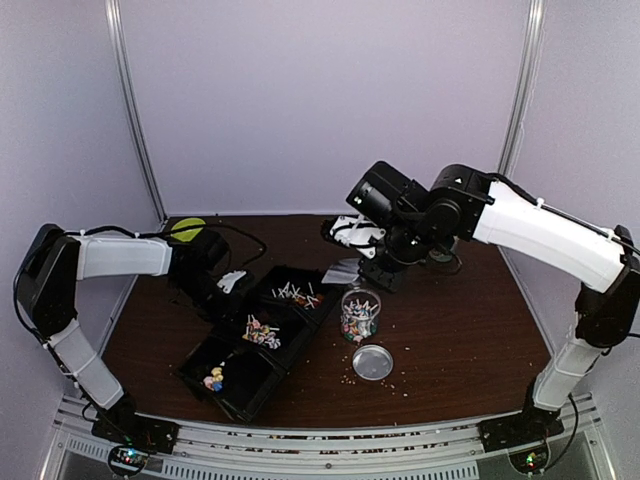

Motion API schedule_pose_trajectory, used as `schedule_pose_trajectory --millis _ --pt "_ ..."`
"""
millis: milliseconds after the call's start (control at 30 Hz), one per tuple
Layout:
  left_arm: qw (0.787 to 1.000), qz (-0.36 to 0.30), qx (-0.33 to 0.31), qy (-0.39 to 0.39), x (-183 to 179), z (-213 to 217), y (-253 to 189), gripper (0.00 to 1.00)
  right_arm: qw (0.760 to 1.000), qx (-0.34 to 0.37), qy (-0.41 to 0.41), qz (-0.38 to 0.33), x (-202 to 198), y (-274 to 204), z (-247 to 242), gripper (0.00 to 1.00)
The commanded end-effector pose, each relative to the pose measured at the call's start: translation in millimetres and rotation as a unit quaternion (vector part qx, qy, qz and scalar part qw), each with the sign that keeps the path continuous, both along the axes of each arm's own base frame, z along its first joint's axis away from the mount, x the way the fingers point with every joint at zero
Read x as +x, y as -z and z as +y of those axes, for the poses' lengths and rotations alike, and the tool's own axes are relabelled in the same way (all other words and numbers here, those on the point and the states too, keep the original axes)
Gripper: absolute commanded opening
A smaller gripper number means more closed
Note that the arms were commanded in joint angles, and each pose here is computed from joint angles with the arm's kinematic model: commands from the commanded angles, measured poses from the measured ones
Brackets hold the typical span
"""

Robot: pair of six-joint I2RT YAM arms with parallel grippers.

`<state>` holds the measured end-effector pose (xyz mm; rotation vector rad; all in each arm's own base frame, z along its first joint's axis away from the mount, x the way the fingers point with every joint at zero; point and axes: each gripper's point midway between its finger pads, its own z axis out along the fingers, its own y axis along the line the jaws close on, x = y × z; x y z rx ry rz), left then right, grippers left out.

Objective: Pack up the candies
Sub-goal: Scoop the fake candies from the storage box.

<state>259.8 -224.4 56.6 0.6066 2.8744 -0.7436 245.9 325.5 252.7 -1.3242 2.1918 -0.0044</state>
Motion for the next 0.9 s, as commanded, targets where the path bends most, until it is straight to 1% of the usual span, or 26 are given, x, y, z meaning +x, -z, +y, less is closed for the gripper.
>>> schedule_pose_trajectory --millis 0,67,300,433,633,867 --pt "0.998 -0.056 0.021 0.026 15 -1 -16 0.0 0.999 -0.039 -0.003 -0.008 2 8 1 0.0" --pt "0.997 -0.064 0.039 0.027 16 2 -13 0.0 0.999 -0.048 -0.004 -0.008 3 13 5 0.0" --pt "0.994 -0.086 0.065 0.028 19 6 -15 0.0 0.997 -0.072 -0.011 0.0 7 35 27 0.0" --pt "0.99 -0.104 0.09 0.027 22 11 -18 0.0 0.996 -0.083 -0.011 0.008 9 48 37 0.0" --pt "0.988 -0.118 0.099 0.022 25 14 -23 0.0 0.994 -0.106 -0.025 0.016 7 63 50 0.0" --pt "0.983 -0.138 0.117 0.015 30 20 -30 0.0 0.987 -0.154 -0.03 0.025 10 85 51 0.0"
